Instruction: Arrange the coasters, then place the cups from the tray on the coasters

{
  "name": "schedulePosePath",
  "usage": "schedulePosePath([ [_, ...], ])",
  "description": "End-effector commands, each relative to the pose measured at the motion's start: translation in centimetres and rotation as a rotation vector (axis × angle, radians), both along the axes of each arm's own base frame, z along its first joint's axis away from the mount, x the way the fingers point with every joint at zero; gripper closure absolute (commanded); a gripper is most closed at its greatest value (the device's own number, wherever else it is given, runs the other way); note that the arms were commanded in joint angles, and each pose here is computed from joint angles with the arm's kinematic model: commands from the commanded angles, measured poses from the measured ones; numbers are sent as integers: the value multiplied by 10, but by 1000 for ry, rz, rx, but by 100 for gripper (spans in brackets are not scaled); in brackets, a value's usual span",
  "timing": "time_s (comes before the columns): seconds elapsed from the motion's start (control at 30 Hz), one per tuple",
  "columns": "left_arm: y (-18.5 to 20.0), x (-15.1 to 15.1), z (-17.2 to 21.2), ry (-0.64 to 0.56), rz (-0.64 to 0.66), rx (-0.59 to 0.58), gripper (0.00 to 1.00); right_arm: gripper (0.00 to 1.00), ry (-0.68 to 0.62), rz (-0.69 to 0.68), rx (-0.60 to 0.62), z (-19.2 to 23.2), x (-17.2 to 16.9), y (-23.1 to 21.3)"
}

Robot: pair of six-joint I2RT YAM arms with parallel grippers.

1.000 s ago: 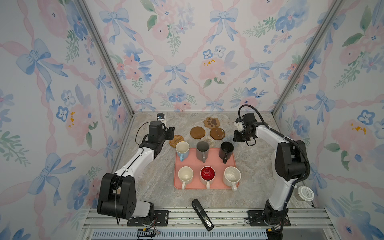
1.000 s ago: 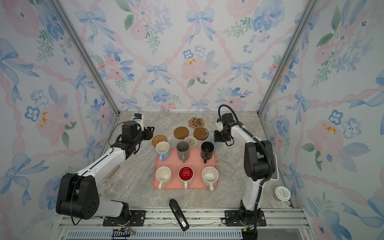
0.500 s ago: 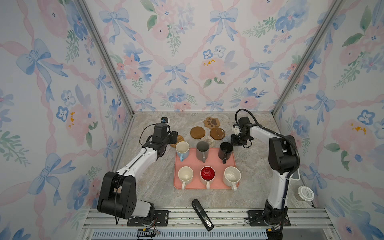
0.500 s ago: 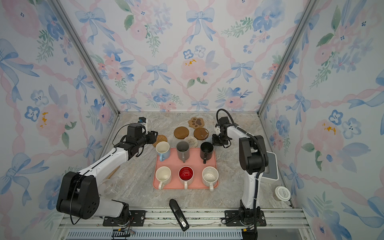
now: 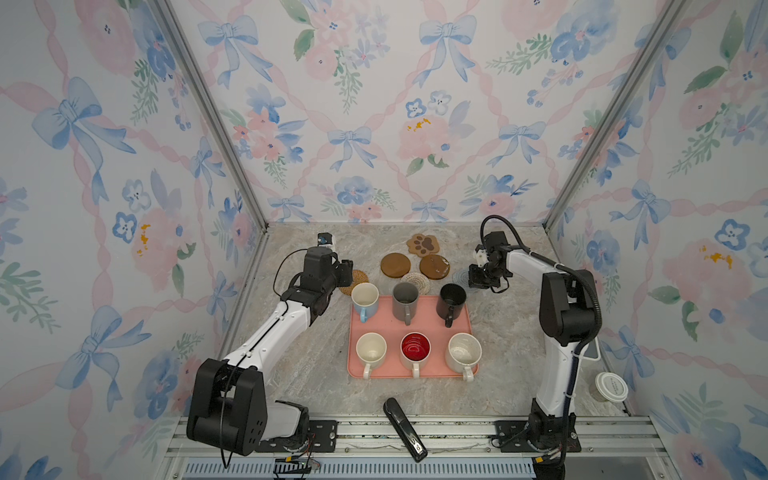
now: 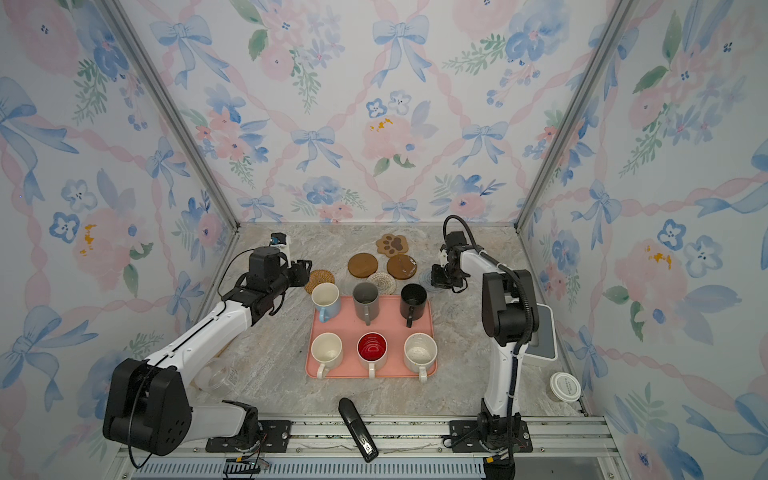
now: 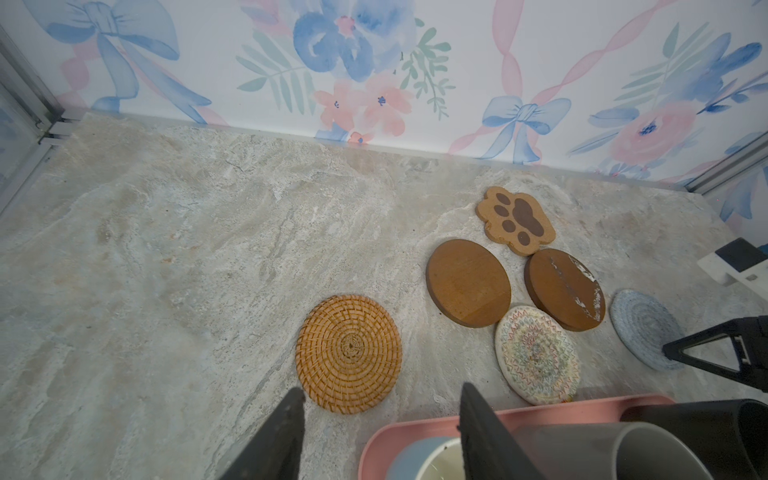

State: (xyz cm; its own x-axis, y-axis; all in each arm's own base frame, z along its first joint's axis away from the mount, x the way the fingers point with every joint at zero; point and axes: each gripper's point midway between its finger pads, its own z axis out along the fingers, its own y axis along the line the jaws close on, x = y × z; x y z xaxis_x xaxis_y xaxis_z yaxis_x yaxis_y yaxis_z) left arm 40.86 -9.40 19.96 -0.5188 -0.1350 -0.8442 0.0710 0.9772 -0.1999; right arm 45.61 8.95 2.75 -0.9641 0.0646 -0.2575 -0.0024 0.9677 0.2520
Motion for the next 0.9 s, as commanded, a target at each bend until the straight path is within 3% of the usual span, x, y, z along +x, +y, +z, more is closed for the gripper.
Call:
schedulePosePath([
  [0.0, 1, -6, 4, -9, 18, -9, 44, 100, 78, -69, -74, -21, -16, -31],
  [0.53, 2, -12, 1, -4, 22, -13, 44, 100, 75, -136, -98, -13, -26, -60],
  [0.87, 1, -14, 11, -28, 23, -24, 43, 100, -166, -137, 36, 65, 9, -40],
])
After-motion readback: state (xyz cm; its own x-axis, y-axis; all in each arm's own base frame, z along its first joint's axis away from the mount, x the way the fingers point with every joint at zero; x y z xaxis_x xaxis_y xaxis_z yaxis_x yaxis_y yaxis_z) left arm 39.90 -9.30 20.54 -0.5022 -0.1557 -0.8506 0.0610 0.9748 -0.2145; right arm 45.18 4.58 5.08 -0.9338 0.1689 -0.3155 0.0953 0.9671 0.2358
